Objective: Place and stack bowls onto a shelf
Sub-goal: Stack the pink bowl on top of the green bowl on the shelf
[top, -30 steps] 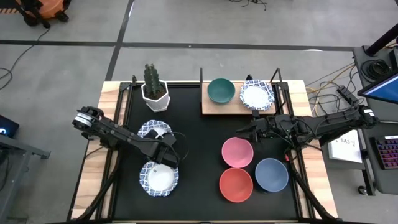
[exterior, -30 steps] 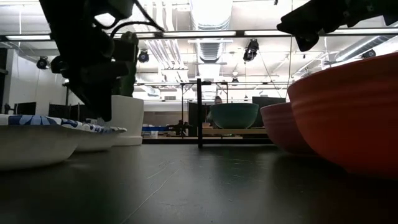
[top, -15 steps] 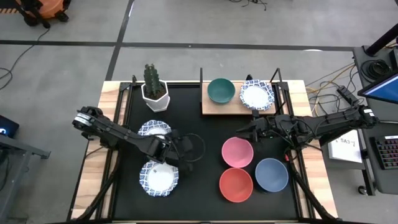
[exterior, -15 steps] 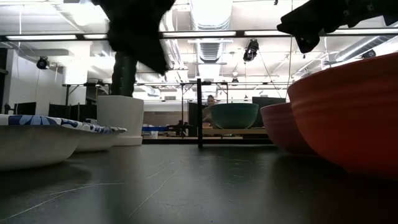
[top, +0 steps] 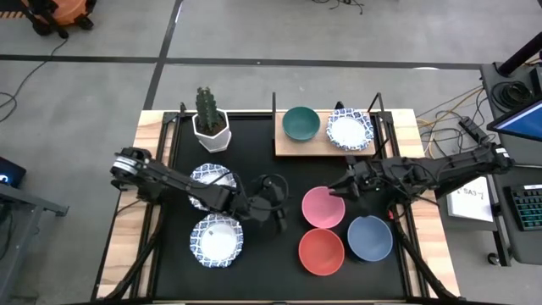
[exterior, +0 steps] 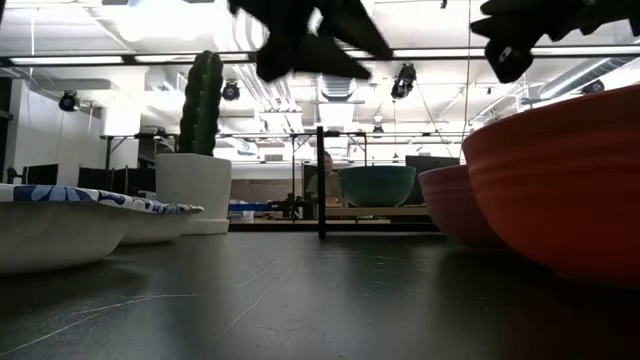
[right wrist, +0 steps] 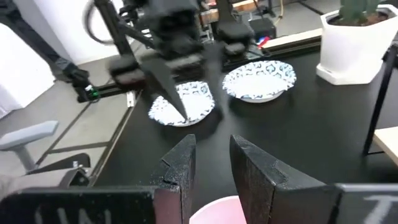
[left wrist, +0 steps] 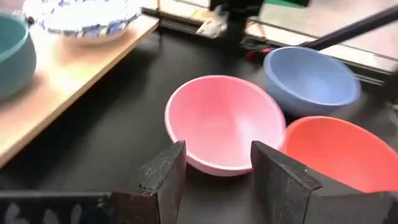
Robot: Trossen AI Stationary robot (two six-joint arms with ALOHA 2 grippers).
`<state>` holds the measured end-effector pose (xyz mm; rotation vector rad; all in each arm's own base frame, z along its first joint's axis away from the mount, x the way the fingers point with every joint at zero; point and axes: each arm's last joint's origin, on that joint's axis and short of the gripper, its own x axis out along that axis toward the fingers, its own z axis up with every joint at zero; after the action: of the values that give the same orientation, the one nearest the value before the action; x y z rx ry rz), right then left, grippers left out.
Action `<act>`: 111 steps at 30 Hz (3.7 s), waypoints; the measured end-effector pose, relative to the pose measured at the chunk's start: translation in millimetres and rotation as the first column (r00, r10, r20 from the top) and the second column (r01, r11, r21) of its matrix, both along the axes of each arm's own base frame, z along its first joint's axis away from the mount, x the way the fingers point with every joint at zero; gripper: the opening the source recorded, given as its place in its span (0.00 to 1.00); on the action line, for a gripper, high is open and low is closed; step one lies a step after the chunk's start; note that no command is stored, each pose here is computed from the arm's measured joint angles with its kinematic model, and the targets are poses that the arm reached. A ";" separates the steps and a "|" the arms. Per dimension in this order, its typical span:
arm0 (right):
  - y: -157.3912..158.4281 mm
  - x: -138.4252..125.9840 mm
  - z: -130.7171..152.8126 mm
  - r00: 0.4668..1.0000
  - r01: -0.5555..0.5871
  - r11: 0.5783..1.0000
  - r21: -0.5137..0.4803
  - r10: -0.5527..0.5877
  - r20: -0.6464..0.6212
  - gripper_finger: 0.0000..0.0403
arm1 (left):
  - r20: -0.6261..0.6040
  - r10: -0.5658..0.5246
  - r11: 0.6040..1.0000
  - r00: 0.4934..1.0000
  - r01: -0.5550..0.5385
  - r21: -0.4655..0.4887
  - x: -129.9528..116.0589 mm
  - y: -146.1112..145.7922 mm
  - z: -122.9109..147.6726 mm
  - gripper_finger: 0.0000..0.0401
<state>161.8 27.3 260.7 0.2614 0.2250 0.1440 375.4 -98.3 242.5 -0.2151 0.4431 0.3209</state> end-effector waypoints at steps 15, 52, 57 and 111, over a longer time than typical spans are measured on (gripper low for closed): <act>-2.5 -7.4 -18.1 0.947 0.262 0.965 -0.012 -0.260 -0.189 0.22 | -0.140 -0.022 0.998 0.990 0.012 -0.066 9.5 14.8 -32.7 0.41; 4.7 96.3 10.0 0.724 -0.012 0.963 -0.267 -0.176 -0.667 0.22 | -0.341 -0.046 0.984 0.939 0.101 0.147 -85.6 -39.2 22.0 0.41; 1.9 106.4 7.8 0.669 -0.123 0.955 -0.271 -0.122 -0.734 0.25 | -0.340 -0.041 0.977 0.940 0.109 0.182 -102.8 -39.7 24.2 0.41; -70.9 158.3 82.0 0.533 -0.048 0.970 -0.236 -0.175 -0.828 0.02 | -0.251 0.185 0.962 0.950 -0.124 0.242 -143.7 -11.6 -9.5 0.41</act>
<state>320.1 -43.6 342.7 0.0797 1.2245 -0.1053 231.7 -110.0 233.0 0.0168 0.6583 0.5564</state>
